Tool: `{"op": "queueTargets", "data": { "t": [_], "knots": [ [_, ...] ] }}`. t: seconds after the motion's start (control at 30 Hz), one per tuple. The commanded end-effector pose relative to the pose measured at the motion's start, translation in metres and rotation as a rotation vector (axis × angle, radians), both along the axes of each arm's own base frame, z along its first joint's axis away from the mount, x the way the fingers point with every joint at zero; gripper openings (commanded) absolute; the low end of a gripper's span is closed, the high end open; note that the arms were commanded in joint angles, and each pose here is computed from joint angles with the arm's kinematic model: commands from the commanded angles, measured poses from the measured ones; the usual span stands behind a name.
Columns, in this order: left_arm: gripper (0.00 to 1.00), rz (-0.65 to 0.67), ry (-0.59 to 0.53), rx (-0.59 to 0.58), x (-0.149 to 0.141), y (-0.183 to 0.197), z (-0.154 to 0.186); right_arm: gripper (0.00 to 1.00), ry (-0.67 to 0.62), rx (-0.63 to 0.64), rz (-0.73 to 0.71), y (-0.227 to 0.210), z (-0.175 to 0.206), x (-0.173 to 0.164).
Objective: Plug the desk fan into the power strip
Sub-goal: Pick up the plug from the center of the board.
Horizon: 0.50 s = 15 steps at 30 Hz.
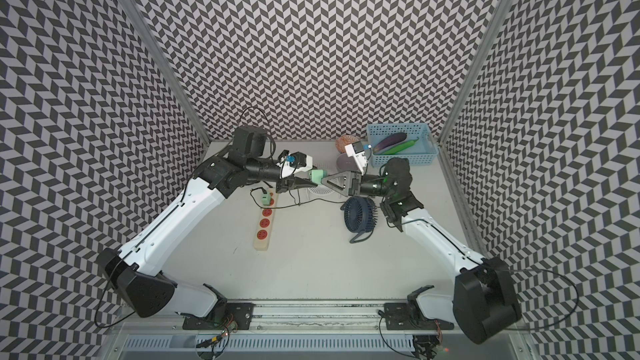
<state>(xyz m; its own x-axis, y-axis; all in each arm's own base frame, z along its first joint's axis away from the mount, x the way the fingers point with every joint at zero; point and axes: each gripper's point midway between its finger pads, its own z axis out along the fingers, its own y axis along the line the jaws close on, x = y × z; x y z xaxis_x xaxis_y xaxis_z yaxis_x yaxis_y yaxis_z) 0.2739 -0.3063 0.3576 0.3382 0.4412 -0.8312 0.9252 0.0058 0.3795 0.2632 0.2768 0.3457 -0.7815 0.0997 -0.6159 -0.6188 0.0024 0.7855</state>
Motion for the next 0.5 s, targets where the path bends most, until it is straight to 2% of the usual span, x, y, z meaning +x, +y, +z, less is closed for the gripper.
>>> {"op": "queueTargets", "data": {
  "t": [0.0,0.07,0.1,0.17,0.27,0.3,0.47],
  "knots": [
    [0.0,-0.052,-0.023,-0.002,-0.01,-0.011,0.008,0.45,-0.103,0.069,0.062,0.005,0.031,-0.017],
    [0.0,-0.056,-0.027,0.003,-0.01,-0.012,0.008,0.26,-0.098,0.073,0.058,0.004,0.032,-0.018],
    [0.05,-0.055,-0.033,0.005,-0.008,-0.012,0.007,0.16,-0.086,0.074,0.046,0.003,0.032,-0.017],
    [0.26,-0.048,-0.05,0.003,-0.005,-0.013,0.008,0.0,-0.07,0.085,0.028,0.001,0.032,-0.017],
    [0.42,-0.031,-0.086,-0.004,-0.002,-0.015,0.019,0.0,-0.038,0.122,0.034,-0.002,0.036,-0.022],
    [0.51,-0.023,-0.095,-0.005,0.0,-0.015,0.022,0.0,-0.038,0.137,0.036,-0.003,0.039,-0.025],
    [0.68,-0.014,-0.141,0.002,0.005,-0.016,0.026,0.0,0.052,0.213,0.0,-0.01,0.044,-0.024]
  ]
}}
